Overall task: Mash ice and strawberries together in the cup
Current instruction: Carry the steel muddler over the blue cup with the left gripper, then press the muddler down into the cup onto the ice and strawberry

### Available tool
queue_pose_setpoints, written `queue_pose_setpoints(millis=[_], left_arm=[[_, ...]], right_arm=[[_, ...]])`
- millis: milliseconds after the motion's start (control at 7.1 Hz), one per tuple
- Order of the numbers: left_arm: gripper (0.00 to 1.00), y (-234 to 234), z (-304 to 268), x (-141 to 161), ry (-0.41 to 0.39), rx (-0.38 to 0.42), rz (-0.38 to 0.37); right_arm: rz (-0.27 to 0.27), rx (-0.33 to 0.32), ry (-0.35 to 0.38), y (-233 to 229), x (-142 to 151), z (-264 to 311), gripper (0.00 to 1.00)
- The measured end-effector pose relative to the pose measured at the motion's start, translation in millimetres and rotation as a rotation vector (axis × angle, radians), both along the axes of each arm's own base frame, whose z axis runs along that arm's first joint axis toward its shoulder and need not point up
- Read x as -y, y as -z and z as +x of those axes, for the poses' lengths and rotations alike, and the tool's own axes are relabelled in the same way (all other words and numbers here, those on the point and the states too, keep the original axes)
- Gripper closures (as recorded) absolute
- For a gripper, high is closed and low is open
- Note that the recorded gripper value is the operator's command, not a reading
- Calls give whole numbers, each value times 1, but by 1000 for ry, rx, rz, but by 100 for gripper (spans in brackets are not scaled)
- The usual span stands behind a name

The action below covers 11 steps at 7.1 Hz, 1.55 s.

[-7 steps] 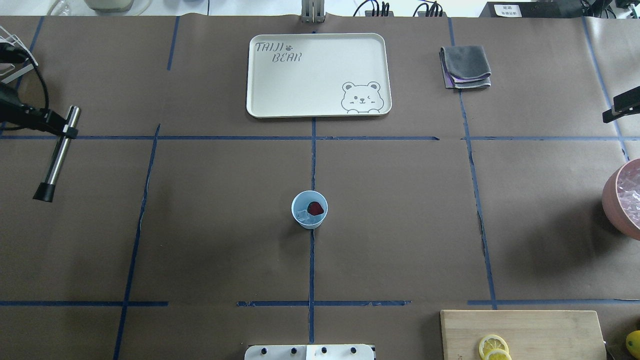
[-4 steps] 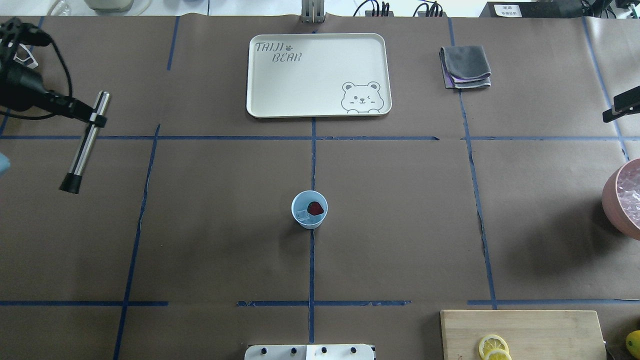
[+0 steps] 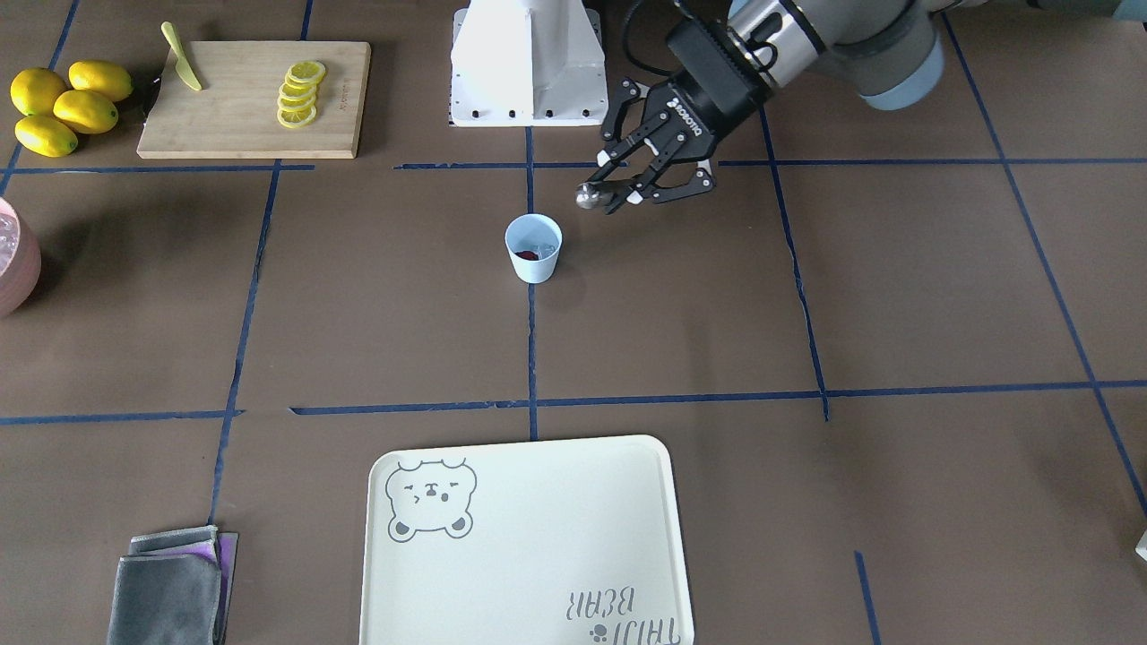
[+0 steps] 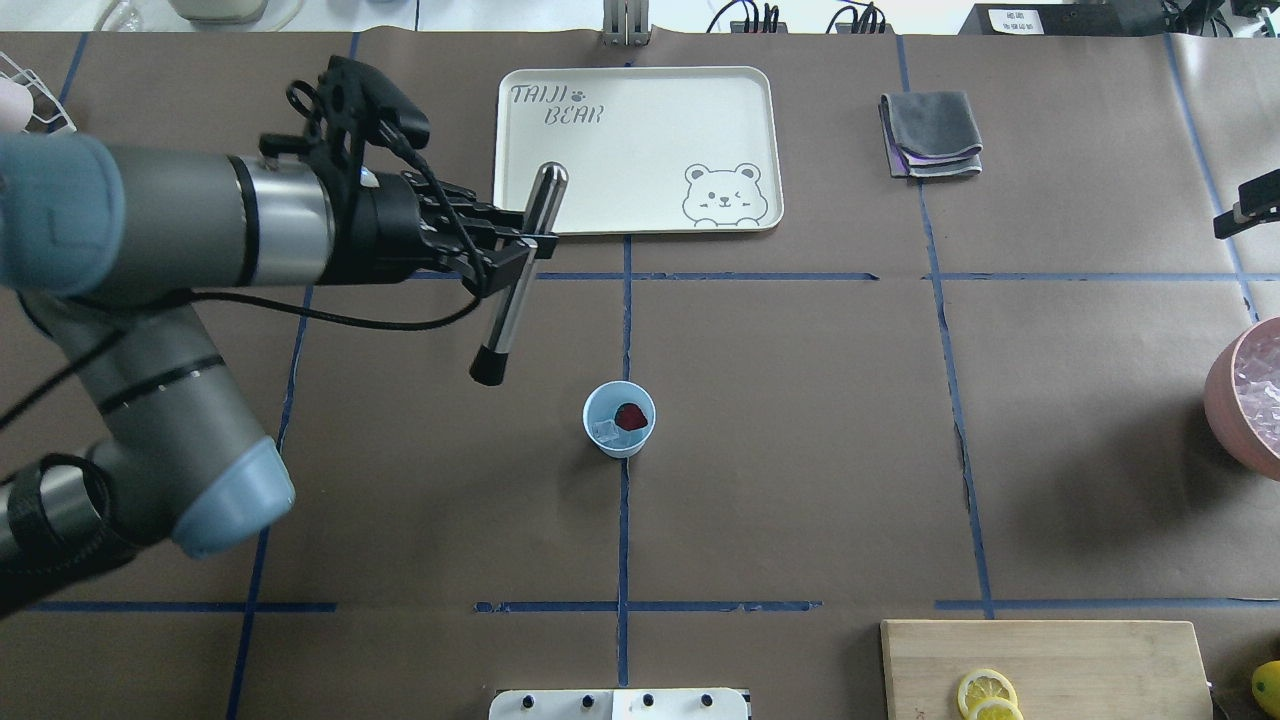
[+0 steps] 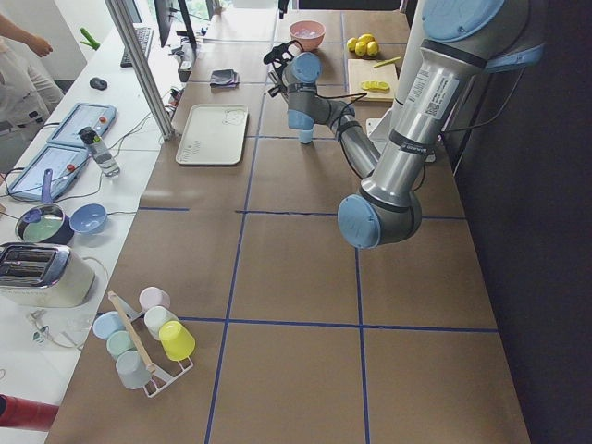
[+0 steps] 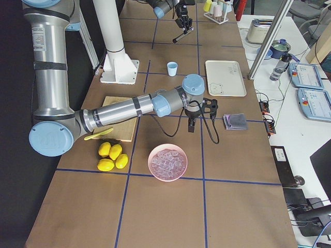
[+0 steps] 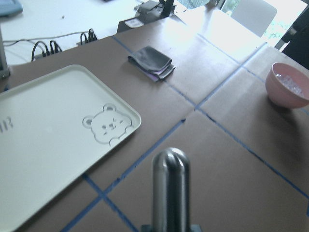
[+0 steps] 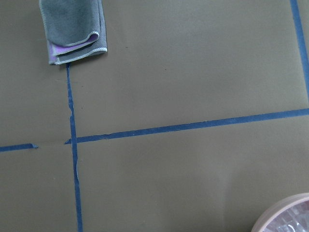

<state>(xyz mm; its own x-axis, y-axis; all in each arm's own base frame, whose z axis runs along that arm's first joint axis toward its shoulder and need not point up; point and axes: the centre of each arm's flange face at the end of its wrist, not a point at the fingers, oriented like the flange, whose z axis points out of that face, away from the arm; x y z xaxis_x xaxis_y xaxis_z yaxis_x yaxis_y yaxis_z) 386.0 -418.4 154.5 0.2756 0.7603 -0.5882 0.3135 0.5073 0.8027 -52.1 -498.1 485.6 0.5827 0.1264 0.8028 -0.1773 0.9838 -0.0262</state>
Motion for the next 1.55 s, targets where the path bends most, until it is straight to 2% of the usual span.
queue_pose_setpoints(millis=[282, 423, 563, 986, 1549], left_arm=[[100, 9, 49, -51, 229, -53, 123], [100, 6, 66, -67, 298, -90, 153], [100, 1, 80, -73, 333, -120, 162], [100, -3, 104, -73, 351, -135, 179], [100, -26, 137, -83, 323, -121, 200]], right_arm=[[-1, 4, -1, 0, 3, 1, 0], [-3, 11, 1, 1, 4, 0, 0], [-5, 20, 4, 3, 5, 1, 0], [-18, 35, 8, 4, 5, 1, 0], [-24, 36, 4, 3, 5, 4, 0]])
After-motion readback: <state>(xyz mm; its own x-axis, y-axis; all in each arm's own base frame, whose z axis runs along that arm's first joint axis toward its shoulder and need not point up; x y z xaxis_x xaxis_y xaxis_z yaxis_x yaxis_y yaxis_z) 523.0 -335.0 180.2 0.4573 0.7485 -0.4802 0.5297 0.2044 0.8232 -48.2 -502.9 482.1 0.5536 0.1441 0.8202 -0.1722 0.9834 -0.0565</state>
